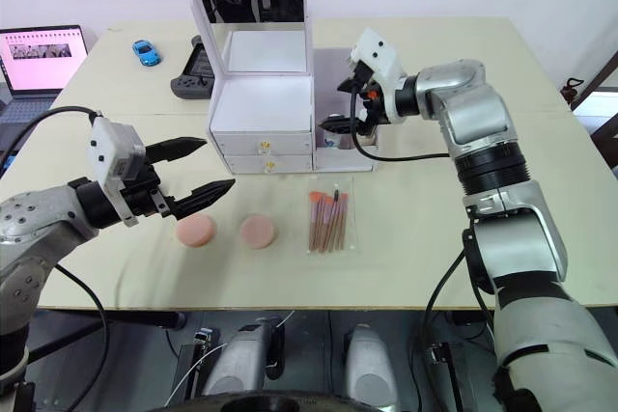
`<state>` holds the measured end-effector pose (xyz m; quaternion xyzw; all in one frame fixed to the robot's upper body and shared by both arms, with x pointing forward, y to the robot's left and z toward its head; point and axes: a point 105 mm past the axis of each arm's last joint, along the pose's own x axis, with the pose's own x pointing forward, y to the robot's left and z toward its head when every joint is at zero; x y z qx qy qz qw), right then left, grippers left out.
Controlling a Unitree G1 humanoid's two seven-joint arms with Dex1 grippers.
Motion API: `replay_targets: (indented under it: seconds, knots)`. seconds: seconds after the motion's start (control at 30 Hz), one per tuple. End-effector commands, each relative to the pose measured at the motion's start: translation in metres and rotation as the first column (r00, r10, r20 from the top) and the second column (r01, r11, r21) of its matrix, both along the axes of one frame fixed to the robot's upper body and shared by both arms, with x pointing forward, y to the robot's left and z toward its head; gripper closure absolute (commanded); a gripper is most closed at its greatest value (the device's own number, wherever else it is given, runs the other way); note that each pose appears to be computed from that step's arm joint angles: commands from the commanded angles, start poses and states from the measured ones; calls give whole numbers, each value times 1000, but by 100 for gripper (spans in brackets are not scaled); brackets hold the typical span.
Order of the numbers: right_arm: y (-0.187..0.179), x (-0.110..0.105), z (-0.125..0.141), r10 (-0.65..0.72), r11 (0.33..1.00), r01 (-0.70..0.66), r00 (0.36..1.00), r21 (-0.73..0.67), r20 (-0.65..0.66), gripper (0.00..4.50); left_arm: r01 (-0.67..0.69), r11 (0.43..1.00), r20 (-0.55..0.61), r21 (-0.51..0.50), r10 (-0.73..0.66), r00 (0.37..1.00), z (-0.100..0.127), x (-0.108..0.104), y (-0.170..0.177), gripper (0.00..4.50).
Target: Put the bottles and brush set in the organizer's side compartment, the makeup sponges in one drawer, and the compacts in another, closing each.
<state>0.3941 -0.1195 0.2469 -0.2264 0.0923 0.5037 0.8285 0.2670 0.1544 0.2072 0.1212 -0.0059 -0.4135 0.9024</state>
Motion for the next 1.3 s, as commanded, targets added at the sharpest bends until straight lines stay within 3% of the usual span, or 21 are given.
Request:
replay_targets:
  seconds: [0.03, 0.17, 0.33, 0.47, 0.6, 0.73, 0.87, 1.07, 1.2, 1.3]
  knots:
    - [-22, -9, 51, 9, 994, -19, 995, 107, 100, 2, -19, 1000, 42, 11, 19, 999, 8, -1, 12, 0]
    - [-61, -11, 59, -58, 990, 34, 984, 137, 170, 2, -74, 997, 46, 4, 73, 996, 11, 2, 37, 0]
    - [-142, -23, 35, -217, 975, 205, 961, 85, 172, 2, -239, 970, 13, -36, 240, 971, -2, 4, 103, 0]
    - [-186, -38, 16, -319, 945, 304, 936, 121, 146, 2, -376, 926, 18, 36, 375, 927, -14, -4, 159, 0]
    - [-217, -49, -11, -429, 897, 415, 900, 149, 74, 2, -499, 861, 33, 101, 498, 867, -21, -18, 205, 0]
    - [-248, -72, -62, -531, 841, 524, 848, 135, 13, 2, -620, 781, -13, 79, 623, 782, -26, -44, 257, 0]
    - [-241, -71, -68, -530, 831, 520, 848, 196, -4, 2, -619, 770, 42, 154, 621, 783, -16, -43, 265, 0]
    - [-214, -68, -53, -433, 870, 426, 901, 250, -27, 2, -579, 810, 48, 96, 577, 815, 4, -24, 247, 0]
    - [-178, -76, -39, -296, 927, 299, 954, 226, -49, 2, -387, 922, -39, -2, 387, 921, 10, -9, 185, 0]
    - [-142, -94, -32, -146, 973, 156, 987, 169, -73, 2, -183, 977, -210, -110, 157, 965, 5, -7, 122, 0]
